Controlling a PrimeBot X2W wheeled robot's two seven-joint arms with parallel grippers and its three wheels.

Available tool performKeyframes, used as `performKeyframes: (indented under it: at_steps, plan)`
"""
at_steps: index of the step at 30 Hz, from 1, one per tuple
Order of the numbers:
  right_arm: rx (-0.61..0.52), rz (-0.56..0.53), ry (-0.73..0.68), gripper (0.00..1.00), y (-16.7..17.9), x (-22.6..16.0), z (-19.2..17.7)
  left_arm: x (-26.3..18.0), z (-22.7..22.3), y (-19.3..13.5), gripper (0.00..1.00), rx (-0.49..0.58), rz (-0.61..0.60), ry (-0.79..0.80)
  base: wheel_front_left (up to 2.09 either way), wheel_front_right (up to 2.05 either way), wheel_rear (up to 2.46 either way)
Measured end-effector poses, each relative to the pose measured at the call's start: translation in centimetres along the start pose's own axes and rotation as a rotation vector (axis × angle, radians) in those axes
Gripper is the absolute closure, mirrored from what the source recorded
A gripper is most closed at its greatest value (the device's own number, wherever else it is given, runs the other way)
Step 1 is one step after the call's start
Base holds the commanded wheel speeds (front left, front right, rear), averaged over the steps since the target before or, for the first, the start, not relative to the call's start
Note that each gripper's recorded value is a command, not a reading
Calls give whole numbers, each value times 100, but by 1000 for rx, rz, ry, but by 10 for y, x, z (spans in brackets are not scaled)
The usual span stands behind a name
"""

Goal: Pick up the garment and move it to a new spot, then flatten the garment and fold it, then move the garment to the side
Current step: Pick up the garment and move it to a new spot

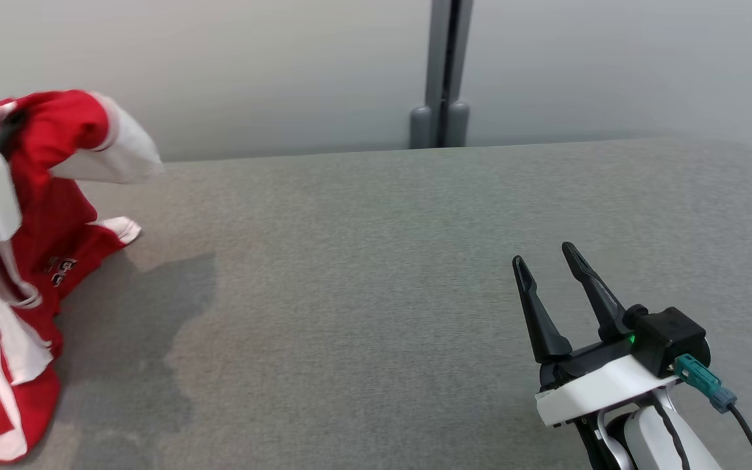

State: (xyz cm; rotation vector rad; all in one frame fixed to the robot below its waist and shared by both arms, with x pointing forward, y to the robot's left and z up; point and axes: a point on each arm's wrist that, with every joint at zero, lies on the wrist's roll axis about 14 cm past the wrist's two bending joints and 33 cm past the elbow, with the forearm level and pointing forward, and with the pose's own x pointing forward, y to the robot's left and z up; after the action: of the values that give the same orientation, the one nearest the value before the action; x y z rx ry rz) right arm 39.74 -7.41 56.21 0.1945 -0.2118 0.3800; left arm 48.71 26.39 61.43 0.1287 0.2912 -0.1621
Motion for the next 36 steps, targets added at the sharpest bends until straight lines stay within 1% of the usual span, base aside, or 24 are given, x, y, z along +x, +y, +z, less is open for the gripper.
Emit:
performKeyframes:
  at_steps: [2, 5, 9, 12, 14, 16, 18, 21, 23, 25, 26, 28, 30, 34, 35, 36]
  plan:
    - [-2, -26, -19, 0, -7, -6, 8, 5, 22, -32, 100, 38, -77, -42, 0, 0, 0]
    - [-8, -68, -41, 0, -18, -16, 18, 9, 49, -81, 100, 130, -184, -94, 0, 0, 0]
    - [-20, -124, -65, 0, -34, -29, 28, 7, 79, -159, 100, 175, -357, -182, 0, 0, 0]
    - [-29, -157, -80, 0, -43, -36, 34, -4, 113, -211, 100, 137, -482, -298, 0, 0, 0]
    - [-33, -176, -84, 0, -48, -40, 36, -11, 127, -239, 100, 69, -562, -351, 0, 0, 0]
    - [-35, -190, -81, 0, -53, -43, 36, -14, 129, -258, 100, -1, -624, -359, 0, 0, 0]
    - [-35, -203, -75, 0, -57, -44, 34, -10, 119, -266, 100, -59, -651, -335, 0, 0, 0]
    - [-32, -215, -61, 0, -61, -45, 29, 6, 76, -267, 100, -140, -646, -245, 0, 0, 0]
    - [-30, -219, -51, 0, -62, -45, 25, 17, 36, -265, 100, -204, -625, -164, 0, 0, 0]
    - [-29, -224, -41, 0, -64, -45, 22, 29, -9, -259, 100, -243, -583, -76, 0, 0, 0]
    - [-30, -230, -37, 0, -67, -44, 20, 37, -54, -250, 100, -260, -530, 6, 0, 0, 0]
    - [-34, -235, -35, 0, -70, -42, 20, 43, -95, -236, 100, -238, -468, 78, 0, 0, 0]
    - [-39, -234, -31, 0, -71, -40, 18, 46, -123, -224, 100, -218, -416, 116, 0, 0, 0]
    - [-39, -224, -19, 0, -69, -36, 14, 49, -151, -204, 100, -222, -338, 127, 0, 0, 0]
    - [-38, -219, -17, 0, -68, -35, 13, 48, -157, -203, 79, -229, -331, 135, 0, 0, 0]
    - [-37, -214, -14, 0, -66, -35, 12, 46, -162, -202, 30, -238, -323, 146, 0, 0, 0]
